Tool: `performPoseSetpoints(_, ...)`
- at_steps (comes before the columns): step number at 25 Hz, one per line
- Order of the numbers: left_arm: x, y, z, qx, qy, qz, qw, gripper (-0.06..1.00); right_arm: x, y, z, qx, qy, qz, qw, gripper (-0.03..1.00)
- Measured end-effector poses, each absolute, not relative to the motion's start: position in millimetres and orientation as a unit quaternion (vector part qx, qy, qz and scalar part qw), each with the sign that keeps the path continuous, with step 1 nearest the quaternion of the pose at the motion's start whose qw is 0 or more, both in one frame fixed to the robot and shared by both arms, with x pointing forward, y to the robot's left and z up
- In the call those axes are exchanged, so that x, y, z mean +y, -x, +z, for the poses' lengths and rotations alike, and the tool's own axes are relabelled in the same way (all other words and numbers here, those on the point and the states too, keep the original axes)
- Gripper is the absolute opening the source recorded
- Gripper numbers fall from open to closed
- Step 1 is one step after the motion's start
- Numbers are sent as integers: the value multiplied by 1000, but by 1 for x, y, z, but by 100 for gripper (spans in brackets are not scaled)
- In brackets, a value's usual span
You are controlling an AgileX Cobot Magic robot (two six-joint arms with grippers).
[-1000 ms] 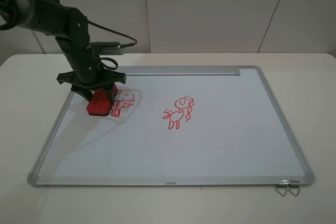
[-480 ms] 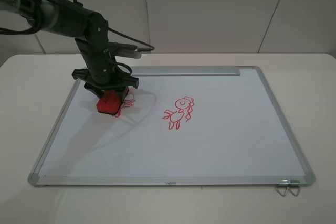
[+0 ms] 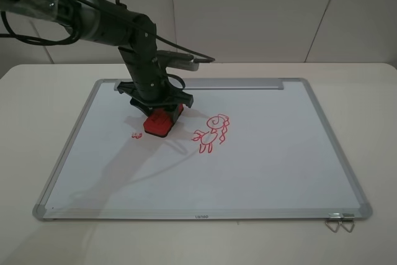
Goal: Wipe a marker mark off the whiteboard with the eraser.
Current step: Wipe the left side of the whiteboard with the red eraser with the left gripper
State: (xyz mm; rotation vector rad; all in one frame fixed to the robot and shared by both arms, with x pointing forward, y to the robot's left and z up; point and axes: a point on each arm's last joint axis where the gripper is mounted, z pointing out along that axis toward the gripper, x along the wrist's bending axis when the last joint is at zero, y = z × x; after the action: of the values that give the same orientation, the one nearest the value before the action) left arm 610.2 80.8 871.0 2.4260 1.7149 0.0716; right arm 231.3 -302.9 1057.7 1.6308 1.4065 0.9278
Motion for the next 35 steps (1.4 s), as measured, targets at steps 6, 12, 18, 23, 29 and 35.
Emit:
performPoseSetpoints(6, 82, -610, 870, 572, -817, 25, 75, 56, -303, -231, 1058, 553, -641, 365, 388, 72)
performPoseSetpoints(12, 103, -608, 873, 595, -800, 17, 71, 56, -303, -231, 1058, 553, -641, 365, 388, 72)
performPoseSetpoints(18, 161, -606, 875, 641, -767, 19, 35, 56, -303, -231, 1058, 553, -641, 365, 388, 72)
performPoseSetpoints(23, 188, -605, 876, 659, -751, 23, 22, 56, -303, -231, 1058, 553, -641, 365, 388, 72)
performPoseSetpoints(29, 181, -603, 876, 650, -759, 28, 24, 56, -303, -231, 1058, 553, -641, 365, 388, 72)
performPoseSetpoints(35, 152, -595, 876, 606, -794, 39, 39, 56, -303, -231, 1058, 553, -641, 365, 388, 72)
